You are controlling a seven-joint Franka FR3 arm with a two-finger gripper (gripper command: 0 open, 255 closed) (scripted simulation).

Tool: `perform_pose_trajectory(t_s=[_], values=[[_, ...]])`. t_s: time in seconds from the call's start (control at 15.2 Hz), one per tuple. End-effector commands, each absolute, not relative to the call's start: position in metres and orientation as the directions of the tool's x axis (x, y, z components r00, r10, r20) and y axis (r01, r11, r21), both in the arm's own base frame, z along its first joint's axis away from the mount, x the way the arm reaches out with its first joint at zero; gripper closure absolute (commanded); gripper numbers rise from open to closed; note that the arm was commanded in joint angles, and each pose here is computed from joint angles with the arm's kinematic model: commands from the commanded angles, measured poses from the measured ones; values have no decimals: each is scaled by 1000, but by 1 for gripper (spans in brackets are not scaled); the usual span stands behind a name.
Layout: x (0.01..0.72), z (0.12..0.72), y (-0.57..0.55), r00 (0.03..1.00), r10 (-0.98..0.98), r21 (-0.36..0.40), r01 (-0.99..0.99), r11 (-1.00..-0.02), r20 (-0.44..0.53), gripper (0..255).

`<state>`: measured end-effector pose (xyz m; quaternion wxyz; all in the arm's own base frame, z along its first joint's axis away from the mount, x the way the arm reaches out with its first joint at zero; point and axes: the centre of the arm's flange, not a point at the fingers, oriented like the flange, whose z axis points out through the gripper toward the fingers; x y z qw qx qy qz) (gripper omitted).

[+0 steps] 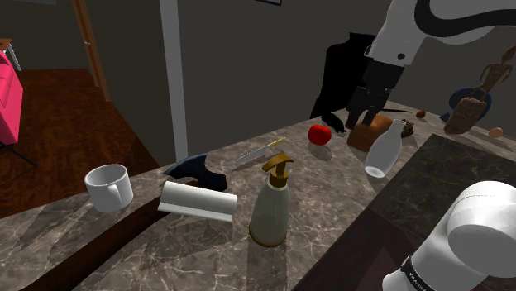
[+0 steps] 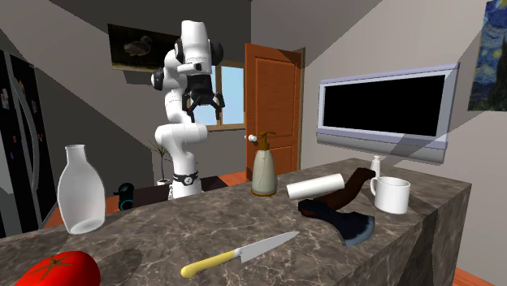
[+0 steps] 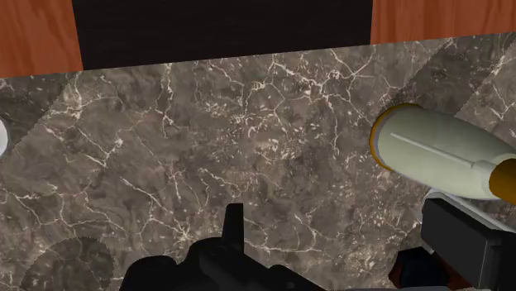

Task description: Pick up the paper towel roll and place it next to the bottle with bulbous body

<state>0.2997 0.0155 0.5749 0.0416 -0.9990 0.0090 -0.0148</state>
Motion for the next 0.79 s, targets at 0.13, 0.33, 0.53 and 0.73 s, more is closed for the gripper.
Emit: perform_pose_trajectory(t_s=[0.13, 0.33, 0.53, 0.73], values=[[315, 560, 29, 999, 27, -86, 30, -996, 40, 0], [338, 539, 51, 994, 96, -88, 101, -991, 58, 0], [360, 518, 74, 983, 165, -90, 171, -981, 75, 0], [380, 498, 99, 968, 232, -90, 241, -966, 93, 0]])
